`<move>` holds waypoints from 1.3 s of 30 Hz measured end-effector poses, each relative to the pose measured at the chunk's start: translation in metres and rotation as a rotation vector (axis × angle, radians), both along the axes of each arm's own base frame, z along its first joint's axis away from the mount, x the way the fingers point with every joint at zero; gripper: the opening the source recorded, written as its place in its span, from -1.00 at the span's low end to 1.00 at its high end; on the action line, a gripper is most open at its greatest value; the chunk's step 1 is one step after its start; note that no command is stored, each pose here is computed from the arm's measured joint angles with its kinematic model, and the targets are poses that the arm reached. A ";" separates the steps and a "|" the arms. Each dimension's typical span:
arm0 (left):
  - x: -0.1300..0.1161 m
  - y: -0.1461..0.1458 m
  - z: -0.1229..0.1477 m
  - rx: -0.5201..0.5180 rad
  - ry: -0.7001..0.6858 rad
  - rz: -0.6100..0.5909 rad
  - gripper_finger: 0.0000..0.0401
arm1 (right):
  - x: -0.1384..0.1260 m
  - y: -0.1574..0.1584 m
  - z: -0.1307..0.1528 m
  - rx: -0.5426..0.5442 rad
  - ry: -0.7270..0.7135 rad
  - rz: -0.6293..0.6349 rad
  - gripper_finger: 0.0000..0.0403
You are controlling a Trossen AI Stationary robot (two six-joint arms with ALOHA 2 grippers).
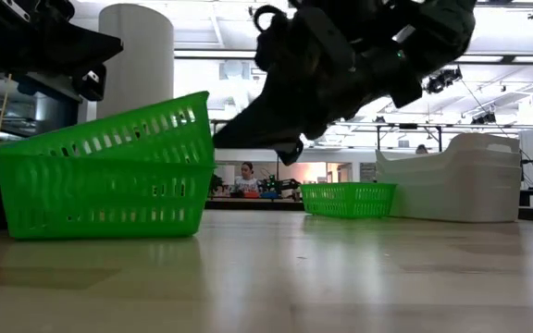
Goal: Stack baskets by color
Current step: Stack the bottom green bin into the middle green bin
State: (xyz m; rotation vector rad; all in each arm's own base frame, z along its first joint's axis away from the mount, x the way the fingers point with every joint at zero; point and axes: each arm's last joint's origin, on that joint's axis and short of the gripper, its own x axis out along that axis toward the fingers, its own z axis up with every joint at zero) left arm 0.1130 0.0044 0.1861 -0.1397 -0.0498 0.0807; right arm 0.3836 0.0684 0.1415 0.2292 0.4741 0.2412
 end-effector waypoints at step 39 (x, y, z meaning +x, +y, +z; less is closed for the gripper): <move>0.000 0.000 -0.001 -0.008 0.008 0.004 -1.00 | -0.004 0.013 0.022 -0.169 0.085 -0.102 -1.00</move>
